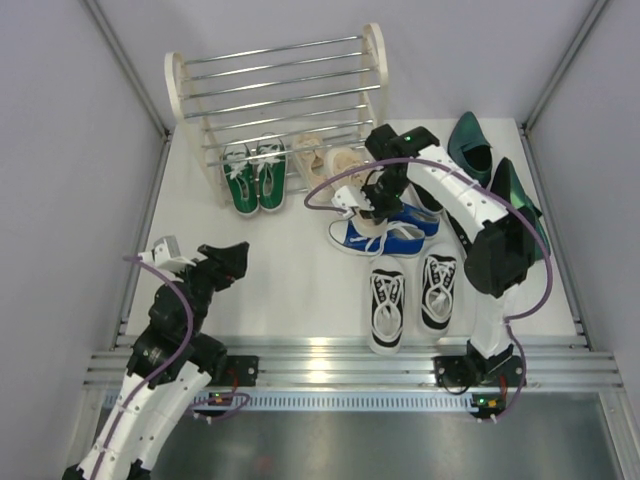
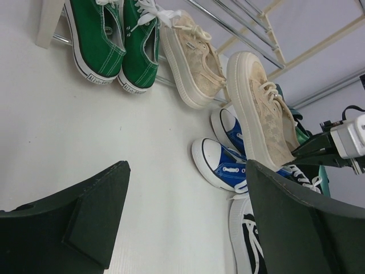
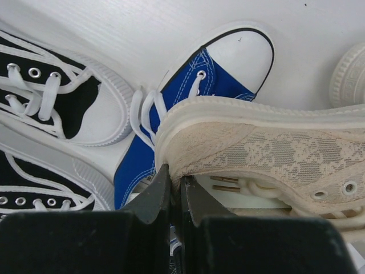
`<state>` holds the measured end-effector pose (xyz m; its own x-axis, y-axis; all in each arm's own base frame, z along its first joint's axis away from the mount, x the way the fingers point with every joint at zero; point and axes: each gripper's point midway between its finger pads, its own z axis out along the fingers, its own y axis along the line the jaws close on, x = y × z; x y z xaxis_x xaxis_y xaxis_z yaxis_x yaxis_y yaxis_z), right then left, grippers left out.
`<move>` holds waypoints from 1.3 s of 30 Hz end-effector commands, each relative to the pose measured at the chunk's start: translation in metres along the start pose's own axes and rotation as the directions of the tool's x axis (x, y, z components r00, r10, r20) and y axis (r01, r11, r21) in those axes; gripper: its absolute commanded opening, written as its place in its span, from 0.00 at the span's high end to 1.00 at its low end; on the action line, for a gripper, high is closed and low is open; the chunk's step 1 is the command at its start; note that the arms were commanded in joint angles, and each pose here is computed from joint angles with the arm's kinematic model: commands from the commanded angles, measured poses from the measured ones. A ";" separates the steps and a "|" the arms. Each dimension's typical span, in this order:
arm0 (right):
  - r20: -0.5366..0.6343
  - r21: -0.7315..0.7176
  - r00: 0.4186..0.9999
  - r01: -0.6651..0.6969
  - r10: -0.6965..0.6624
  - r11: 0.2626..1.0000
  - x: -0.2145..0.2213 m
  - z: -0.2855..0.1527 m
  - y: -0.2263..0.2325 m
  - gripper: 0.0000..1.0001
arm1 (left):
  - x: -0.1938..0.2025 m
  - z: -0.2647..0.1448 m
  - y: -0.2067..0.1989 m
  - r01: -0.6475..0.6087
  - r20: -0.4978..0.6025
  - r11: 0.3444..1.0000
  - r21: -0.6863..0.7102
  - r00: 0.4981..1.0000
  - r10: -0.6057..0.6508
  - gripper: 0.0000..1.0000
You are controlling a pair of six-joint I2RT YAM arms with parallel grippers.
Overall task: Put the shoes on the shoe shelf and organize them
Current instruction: Place the shoe at the shoe shelf.
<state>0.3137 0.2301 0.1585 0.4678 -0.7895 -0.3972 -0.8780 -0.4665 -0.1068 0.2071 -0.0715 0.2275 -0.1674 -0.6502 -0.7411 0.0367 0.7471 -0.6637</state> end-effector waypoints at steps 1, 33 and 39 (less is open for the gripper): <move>-0.002 0.056 1.000 0.026 -0.026 0.998 -0.001 -0.023 -0.018 1.00 | -0.019 -0.008 -0.009 0.005 0.054 1.000 0.024 0.999 -0.006 0.12; -0.080 0.338 0.991 -0.072 0.105 0.938 0.034 -0.013 -0.117 0.98 | -0.024 -0.013 -0.006 0.023 0.081 1.000 0.017 0.996 -0.024 0.12; -0.059 0.284 0.997 -0.040 0.059 0.958 0.023 -0.008 -0.105 0.97 | -0.023 -0.013 -0.005 0.020 0.079 1.000 0.015 0.997 -0.022 0.12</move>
<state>0.3937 0.2393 0.1267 0.3266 -0.8840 -0.3345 -0.9432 -0.2819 -0.1758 0.2013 -0.0633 0.2316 -0.1327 -0.6607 -0.7388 0.0314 0.7422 -0.6694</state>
